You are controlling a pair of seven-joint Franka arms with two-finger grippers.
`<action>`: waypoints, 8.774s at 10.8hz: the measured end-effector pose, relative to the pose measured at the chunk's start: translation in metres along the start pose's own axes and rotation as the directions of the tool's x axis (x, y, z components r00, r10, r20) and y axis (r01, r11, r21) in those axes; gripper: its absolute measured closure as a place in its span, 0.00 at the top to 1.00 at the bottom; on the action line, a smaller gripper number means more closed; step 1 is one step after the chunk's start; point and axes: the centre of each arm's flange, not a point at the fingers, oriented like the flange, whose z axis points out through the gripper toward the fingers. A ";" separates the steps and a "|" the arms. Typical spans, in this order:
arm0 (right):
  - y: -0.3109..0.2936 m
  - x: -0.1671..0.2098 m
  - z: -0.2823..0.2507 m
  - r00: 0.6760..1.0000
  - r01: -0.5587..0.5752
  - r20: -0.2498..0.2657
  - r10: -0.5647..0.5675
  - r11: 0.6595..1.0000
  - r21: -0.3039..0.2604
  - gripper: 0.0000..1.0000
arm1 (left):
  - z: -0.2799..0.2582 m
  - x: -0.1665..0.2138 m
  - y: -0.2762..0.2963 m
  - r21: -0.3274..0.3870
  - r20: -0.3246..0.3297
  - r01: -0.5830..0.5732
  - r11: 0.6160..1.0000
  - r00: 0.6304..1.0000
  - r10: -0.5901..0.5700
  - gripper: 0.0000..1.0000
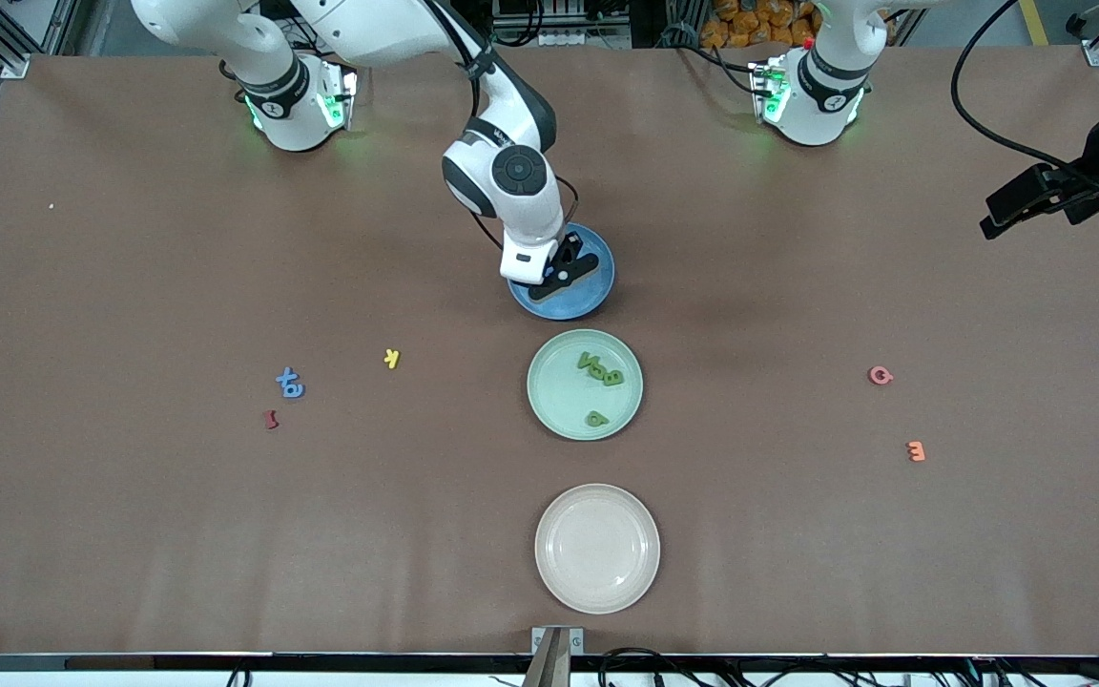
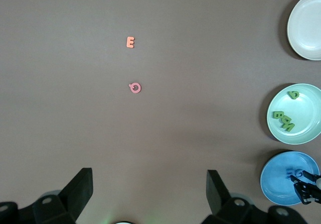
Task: Sort letters by color into matching plates
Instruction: 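Lower the blue E onto the blue plate and open the right gripper, then move the right gripper back over the blue x, then grasp the blue x with the right gripper, then carry the blue x over the blue plate with the right gripper, then open the right gripper to drop the blue x on the plate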
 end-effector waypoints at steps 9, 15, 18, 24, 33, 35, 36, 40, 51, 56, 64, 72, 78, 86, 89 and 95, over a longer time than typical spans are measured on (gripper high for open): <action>0.114 0.032 -0.064 0.981 -0.160 0.093 0.170 0.981 -0.110 1.00 | -0.009 -0.009 0.023 0.035 -0.047 -0.138 0.990 0.989 0.139 1.00; 0.269 0.047 -0.082 0.995 -0.010 0.094 0.026 0.986 -0.168 1.00 | -0.008 -0.007 0.021 0.026 -0.052 -0.134 0.991 0.989 0.135 1.00; 0.329 0.045 -0.090 0.994 0.078 0.094 -0.064 0.985 -0.154 1.00 | 0.001 -0.005 0.022 0.020 -0.042 -0.135 0.991 0.990 0.136 1.00; 0.456 -0.015 -0.067 0.985 0.169 0.052 -0.164 0.976 -0.134 1.00 | 0.018 0.004 0.006 0.019 -0.048 -0.101 0.995 0.994 0.102 1.00; 0.474 -0.075 -0.016 0.974 0.223 0.001 -0.225 0.964 -0.144 1.00 | 0.027 0.010 0.006 0.017 -0.046 -0.099 0.995 0.994 0.100 1.00; 0.472 -0.082 -0.010 0.975 0.222 0.005 -0.224 0.965 -0.140 1.00 | 0.026 0.011 0.002 0.017 -0.048 -0.092 0.996 0.994 0.093 1.00; 0.472 -0.083 -0.009 0.975 0.222 0.005 -0.224 0.965 -0.139 1.00 | 0.026 0.012 -0.001 0.017 -0.049 -0.088 0.996 0.995 0.089 1.00; 0.473 -0.086 -0.007 0.975 0.218 -0.010 -0.222 0.965 -0.148 1.00 | 0.027 0.011 0.003 0.008 -0.046 -0.092 0.996 0.995 0.093 1.00; 0.474 -0.087 -0.012 0.975 0.216 -0.019 -0.222 0.964 -0.154 0.35 | 0.034 0.011 0.002 0.010 -0.031 -0.092 0.996 0.995 0.092 1.00; 0.473 -0.088 -0.012 0.976 0.215 -0.013 -0.219 0.965 -0.150 0.35 | 0.034 0.011 0.002 0.010 -0.030 -0.092 0.996 0.995 0.092 1.00; 0.387 -0.066 -0.032 0.994 -0.099 0.044 0.102 0.993 -0.067 0.35 | 0.035 0.012 0.002 0.010 -0.030 -0.092 0.996 0.995 0.092 1.00; 0.156 -0.032 -0.055 0.939 -0.344 0.040 0.343 0.938 0.040 0.35 | 0.036 0.013 0.001 0.010 -0.027 -0.090 0.996 0.996 0.090 1.00; 0.017 -0.032 -0.054 0.929 -0.369 0.051 0.366 0.925 0.088 0.35 | 0.037 0.013 0.001 0.010 -0.025 -0.089 0.996 0.996 0.089 1.00; -0.002 -0.022 -0.044 0.919 -0.394 0.070 0.388 0.913 0.104 0.87 | 0.039 0.014 -0.001 0.011 -0.021 -0.086 0.996 0.996 0.086 1.00; 0.027 -0.015 -0.044 0.899 -0.430 0.108 0.425 0.902 0.030 1.00 | 0.039 0.014 -0.001 0.011 -0.021 -0.085 0.996 0.996 0.085 1.00; 0.154 0.021 -0.073 0.800 -0.594 0.056 0.597 0.802 -0.061 1.00 | 0.037 0.017 -0.001 0.006 -0.049 -0.084 0.996 0.995 0.084 1.00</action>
